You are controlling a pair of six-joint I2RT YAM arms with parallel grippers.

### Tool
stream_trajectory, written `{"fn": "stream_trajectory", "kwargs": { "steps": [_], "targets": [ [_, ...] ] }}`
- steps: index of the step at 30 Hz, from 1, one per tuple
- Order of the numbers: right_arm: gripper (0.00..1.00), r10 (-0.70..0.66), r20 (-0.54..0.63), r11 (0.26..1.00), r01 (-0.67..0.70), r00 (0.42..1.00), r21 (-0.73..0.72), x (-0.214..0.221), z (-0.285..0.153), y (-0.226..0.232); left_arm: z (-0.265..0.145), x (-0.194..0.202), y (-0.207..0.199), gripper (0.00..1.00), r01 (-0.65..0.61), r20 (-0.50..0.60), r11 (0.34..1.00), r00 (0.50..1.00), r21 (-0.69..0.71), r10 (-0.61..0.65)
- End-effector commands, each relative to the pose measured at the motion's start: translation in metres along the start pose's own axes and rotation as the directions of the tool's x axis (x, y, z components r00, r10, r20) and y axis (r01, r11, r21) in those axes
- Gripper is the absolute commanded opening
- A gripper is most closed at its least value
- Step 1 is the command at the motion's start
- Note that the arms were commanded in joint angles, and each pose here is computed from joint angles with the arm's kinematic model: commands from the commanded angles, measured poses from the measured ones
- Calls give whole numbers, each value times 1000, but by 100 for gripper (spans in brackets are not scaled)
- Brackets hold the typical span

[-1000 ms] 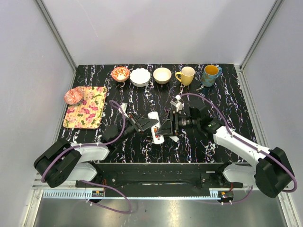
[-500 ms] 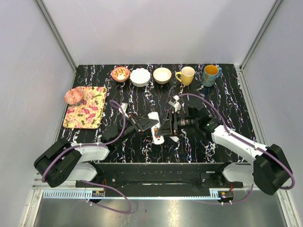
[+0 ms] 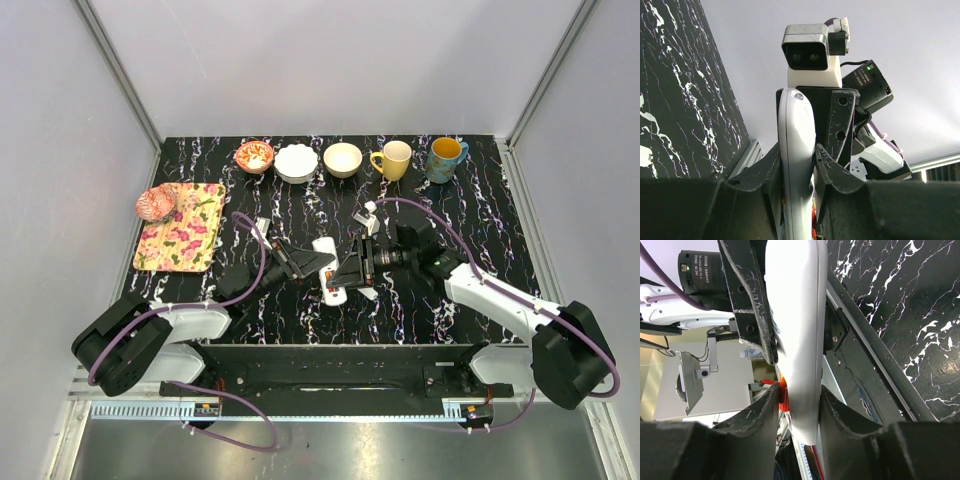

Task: Load the batteries into the remote control
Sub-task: Load the battery into the remote control.

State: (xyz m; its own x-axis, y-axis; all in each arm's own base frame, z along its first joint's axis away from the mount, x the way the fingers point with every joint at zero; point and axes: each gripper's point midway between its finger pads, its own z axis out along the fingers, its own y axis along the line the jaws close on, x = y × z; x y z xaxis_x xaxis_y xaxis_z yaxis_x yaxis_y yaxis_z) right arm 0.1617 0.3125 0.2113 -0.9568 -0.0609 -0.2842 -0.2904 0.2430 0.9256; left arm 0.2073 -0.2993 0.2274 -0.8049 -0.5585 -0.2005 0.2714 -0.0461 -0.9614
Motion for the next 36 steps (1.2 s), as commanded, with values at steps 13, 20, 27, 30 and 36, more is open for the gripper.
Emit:
{"fn": "stream_trajectory", "kwargs": {
  "steps": [13,20,27,30,36],
  "targets": [
    [27,-15,26,1000,16,1000,-22,-16,7,8,-18,-2,-128,0,-122,63,870,993,478,105],
    [26,-8,60,1000,9,998,-7,-23,9,9,-17,4,-129,0,-127,64,868,992,481,109],
    [23,12,90,1000,-13,996,8,-29,12,4,-13,7,-125,0,-128,71,878,992,461,107],
    [21,18,106,1000,-20,994,18,-31,12,2,-11,10,-123,0,-136,75,886,991,444,114],
    [21,31,155,998,-38,987,42,-39,12,-1,-11,14,-119,0,-155,79,893,988,423,133]
  ]
}}
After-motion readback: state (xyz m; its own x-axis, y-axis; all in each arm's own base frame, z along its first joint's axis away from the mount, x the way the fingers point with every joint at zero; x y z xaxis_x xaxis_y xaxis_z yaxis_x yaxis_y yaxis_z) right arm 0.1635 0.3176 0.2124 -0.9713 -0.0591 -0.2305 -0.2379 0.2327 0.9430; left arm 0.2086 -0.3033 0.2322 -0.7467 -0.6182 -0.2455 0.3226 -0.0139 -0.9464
